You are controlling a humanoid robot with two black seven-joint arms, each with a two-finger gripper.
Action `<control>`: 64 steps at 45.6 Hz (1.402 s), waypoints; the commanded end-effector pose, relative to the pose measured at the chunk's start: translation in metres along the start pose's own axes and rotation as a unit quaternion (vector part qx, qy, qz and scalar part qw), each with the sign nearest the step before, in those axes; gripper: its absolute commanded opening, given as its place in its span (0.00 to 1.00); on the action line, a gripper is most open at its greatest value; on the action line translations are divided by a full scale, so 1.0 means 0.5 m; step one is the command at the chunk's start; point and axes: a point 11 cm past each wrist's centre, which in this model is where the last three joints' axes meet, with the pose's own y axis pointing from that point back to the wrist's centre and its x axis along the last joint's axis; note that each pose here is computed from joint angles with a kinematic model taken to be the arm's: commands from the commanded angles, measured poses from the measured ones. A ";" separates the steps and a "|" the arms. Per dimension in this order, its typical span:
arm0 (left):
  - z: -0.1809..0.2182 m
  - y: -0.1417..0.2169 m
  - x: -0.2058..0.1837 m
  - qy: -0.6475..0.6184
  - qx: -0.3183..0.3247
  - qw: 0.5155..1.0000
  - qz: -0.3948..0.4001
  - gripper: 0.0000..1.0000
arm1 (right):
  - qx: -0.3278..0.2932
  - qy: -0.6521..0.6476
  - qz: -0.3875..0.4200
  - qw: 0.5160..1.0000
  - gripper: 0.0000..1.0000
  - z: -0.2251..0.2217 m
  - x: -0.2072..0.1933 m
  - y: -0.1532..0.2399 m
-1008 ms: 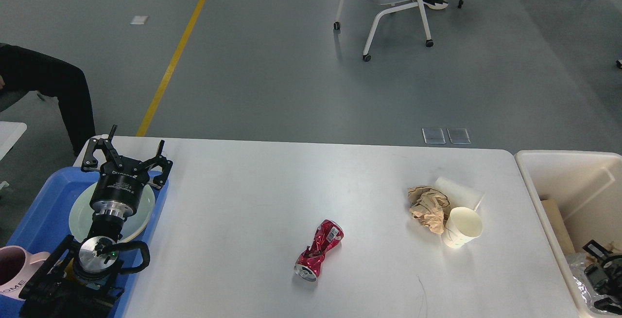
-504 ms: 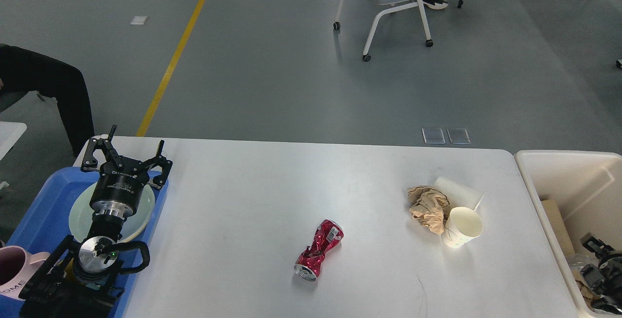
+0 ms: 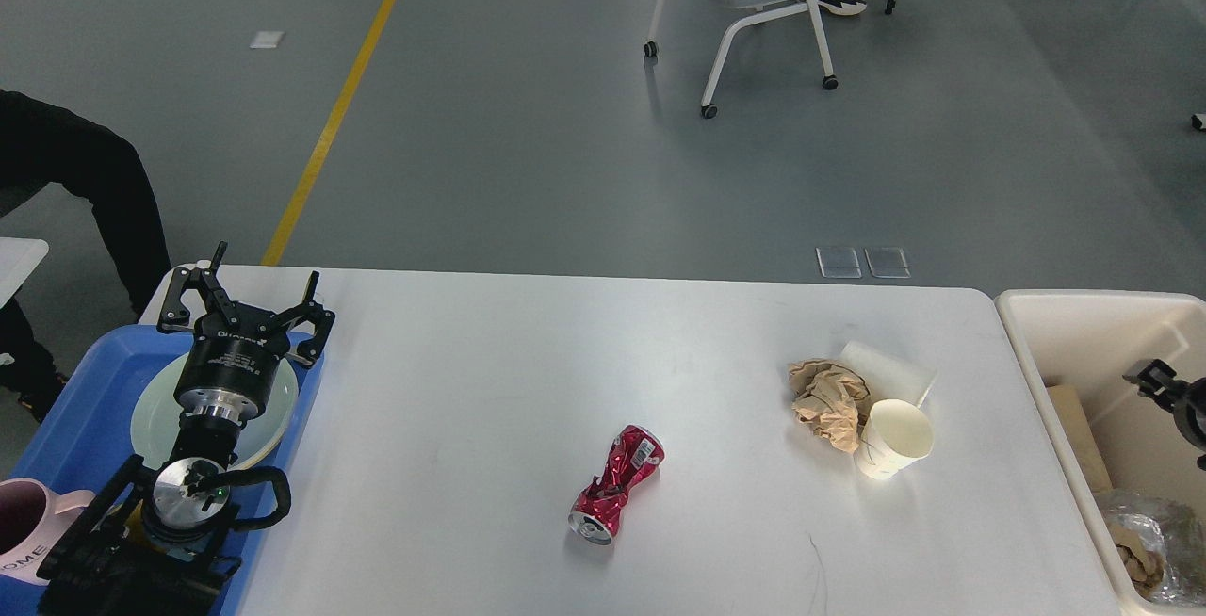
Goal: Tidy desktop
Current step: 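Raise the right gripper out of the bin, then lower the right gripper onto the white paper cup and grasp it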
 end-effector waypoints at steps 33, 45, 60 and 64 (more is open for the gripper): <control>0.001 0.000 0.001 0.000 -0.001 1.000 0.000 0.96 | 0.158 0.385 -0.232 0.879 1.00 -0.397 0.004 0.739; 0.001 0.001 0.001 0.000 0.000 1.000 0.000 0.96 | 0.160 0.368 -0.261 0.878 1.00 -0.364 -0.007 0.732; 0.001 0.001 0.001 0.000 0.000 1.000 0.000 0.96 | 0.166 0.367 -0.262 0.877 1.00 -0.368 -0.008 0.733; 0.001 0.001 0.001 0.000 0.000 1.000 0.000 0.96 | 0.173 0.357 -0.265 0.879 1.00 -0.369 -0.008 0.720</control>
